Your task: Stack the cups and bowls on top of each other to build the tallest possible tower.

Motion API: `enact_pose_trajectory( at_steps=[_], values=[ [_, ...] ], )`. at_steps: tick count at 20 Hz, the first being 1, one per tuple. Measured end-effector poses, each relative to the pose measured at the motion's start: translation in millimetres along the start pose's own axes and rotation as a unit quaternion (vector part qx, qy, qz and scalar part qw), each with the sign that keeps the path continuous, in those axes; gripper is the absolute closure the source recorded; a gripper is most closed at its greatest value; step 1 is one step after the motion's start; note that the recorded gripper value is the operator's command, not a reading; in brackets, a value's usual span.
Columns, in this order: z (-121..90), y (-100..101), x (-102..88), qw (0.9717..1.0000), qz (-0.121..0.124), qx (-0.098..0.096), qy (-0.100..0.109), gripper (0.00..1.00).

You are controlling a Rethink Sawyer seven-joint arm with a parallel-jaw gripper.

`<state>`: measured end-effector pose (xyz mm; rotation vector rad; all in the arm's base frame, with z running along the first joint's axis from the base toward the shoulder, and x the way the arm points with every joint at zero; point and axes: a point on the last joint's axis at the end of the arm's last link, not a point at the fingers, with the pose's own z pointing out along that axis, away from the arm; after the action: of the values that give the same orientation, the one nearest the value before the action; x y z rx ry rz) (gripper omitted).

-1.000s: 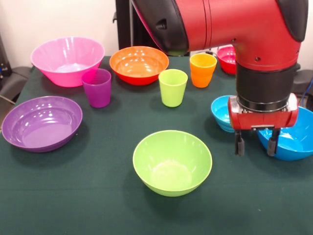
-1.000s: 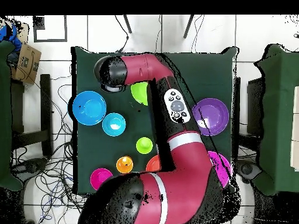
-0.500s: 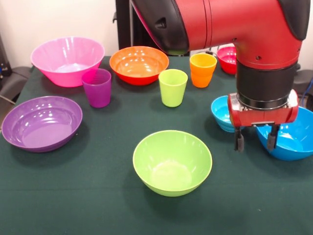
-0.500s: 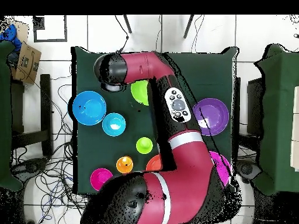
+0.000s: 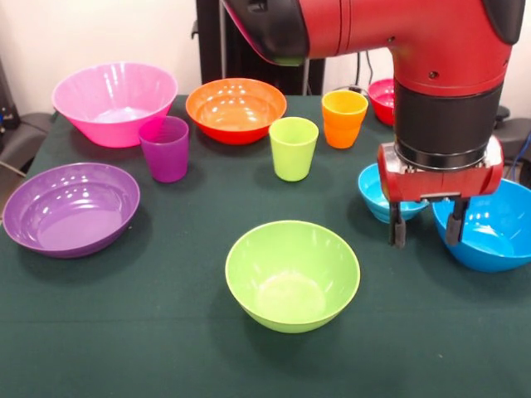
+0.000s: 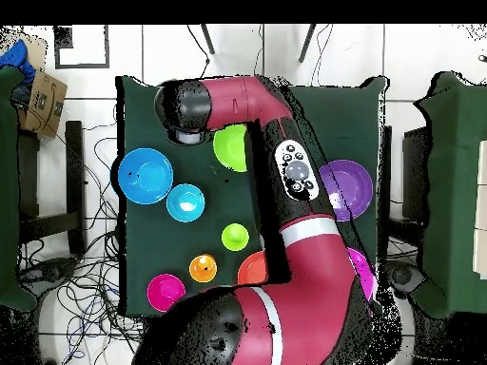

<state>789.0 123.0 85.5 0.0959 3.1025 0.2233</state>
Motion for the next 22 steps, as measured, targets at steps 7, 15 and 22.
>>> enact_pose_trajectory(
  at_steps=[7, 15, 22],
  values=[
    [-12, -5, -10.7, 0.9999, -0.015, 0.005, 0.006, 0.0],
    [-27, -12, -29.8, 0.9995, -0.029, 0.008, 0.002, 0.0],
    [-32, -21, -52.8, 0.9984, -0.054, 0.005, -0.017, 0.0]
  ],
)
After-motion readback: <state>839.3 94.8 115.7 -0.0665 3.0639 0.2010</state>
